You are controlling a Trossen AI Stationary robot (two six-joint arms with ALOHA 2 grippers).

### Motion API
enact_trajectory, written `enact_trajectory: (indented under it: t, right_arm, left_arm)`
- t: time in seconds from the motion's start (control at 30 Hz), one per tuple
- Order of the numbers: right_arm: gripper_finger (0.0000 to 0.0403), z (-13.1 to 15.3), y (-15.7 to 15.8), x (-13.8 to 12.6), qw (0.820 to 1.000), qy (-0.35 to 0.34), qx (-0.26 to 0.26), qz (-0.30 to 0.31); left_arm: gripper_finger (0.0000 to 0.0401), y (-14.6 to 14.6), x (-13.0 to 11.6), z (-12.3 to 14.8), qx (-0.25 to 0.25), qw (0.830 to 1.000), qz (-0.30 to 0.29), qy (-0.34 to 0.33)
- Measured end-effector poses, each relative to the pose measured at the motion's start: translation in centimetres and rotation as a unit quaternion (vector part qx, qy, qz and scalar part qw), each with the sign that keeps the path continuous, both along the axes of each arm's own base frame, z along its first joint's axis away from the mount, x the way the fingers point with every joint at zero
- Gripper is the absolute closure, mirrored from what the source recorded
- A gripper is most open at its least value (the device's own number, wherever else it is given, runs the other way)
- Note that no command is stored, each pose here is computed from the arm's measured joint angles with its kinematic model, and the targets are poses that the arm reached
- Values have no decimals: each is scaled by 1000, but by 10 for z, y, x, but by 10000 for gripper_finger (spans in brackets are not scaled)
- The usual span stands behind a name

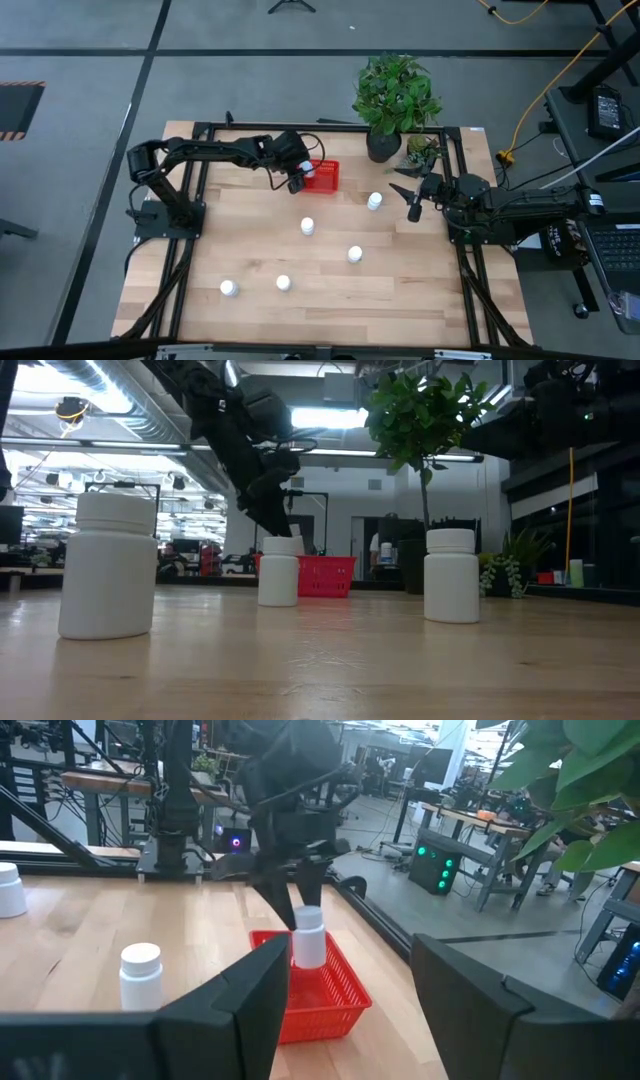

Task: Pick and place pill bottles into a basket
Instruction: Put the white pill bottle into the red bin

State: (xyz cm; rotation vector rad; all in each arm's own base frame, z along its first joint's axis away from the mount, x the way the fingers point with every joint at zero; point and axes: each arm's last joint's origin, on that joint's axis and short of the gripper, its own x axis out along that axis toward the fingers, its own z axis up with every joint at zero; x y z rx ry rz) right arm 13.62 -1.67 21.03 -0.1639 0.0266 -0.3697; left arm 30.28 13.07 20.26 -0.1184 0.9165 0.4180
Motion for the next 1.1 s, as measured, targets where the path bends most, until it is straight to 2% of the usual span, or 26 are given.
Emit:
enact_trajectory:
  t: [0.13,0.5,1.1]
  right_arm:
    - [192,0,0,0,1000,1,0,0]
    - [192,0,0,0,1000,1,0,0]
    - [192,0,0,0,1000,1,0,0]
  left_arm:
    - [242,1,-1,-1,1,1000,19,6]
    - [242,2,2,-16,-5,999,16,33]
    - [241,8,0,-16,-6,999,31,32]
